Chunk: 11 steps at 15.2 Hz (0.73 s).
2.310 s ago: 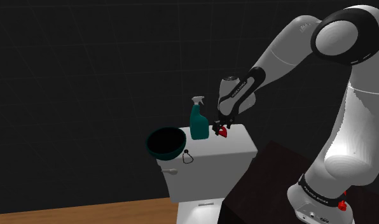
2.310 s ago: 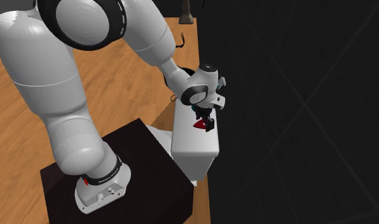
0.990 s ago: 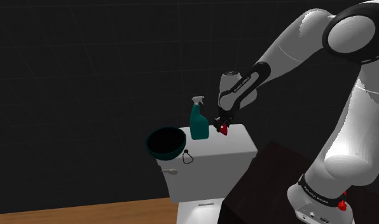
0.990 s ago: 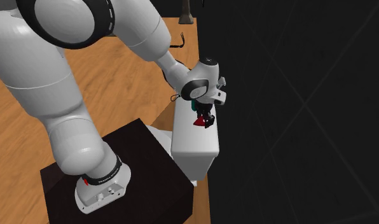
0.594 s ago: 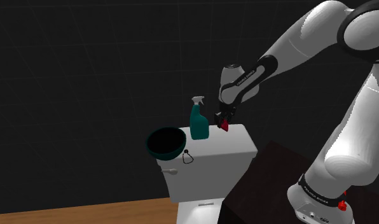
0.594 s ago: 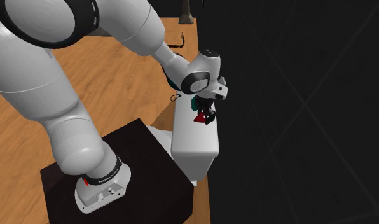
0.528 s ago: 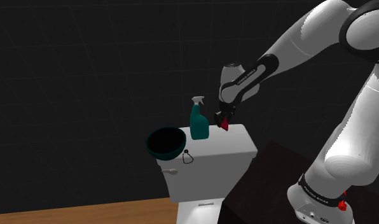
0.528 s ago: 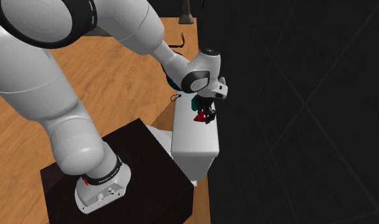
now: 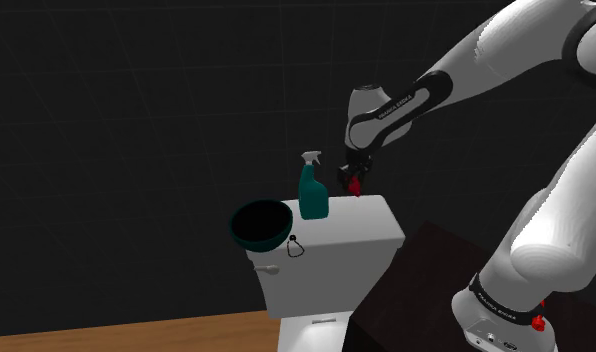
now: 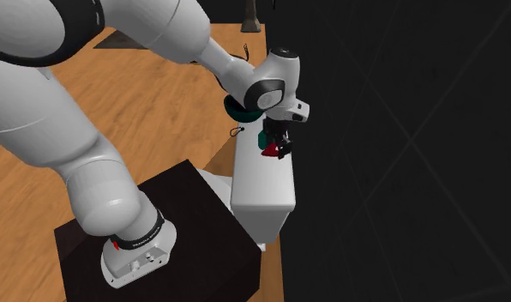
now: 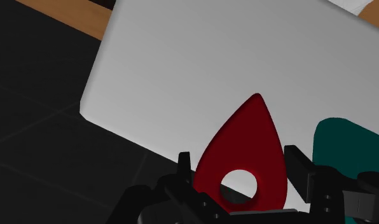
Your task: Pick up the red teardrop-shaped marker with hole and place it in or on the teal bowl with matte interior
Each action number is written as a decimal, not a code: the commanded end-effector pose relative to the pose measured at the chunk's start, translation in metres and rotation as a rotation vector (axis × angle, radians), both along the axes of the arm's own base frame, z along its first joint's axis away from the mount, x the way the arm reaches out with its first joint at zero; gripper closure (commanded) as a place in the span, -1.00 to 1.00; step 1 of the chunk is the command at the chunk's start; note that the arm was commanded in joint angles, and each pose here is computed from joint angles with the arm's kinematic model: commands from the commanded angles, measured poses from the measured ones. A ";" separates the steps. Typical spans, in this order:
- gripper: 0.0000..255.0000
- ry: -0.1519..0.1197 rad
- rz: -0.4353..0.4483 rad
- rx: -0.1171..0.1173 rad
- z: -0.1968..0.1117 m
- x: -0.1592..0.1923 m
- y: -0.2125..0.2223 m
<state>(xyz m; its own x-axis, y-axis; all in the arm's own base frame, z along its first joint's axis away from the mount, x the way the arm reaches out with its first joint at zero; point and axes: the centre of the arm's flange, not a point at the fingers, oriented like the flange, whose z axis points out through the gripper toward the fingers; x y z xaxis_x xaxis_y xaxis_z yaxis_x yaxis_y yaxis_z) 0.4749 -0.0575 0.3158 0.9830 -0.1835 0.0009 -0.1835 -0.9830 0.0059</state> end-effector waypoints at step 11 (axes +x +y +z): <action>1.00 0.000 0.000 0.000 0.065 -0.001 0.000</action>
<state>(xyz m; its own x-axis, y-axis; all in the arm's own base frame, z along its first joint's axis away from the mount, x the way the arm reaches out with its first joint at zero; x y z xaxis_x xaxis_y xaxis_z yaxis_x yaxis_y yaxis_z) 0.4735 -0.0575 0.3762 0.9830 -0.1835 0.0010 -0.1835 -0.9830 0.0060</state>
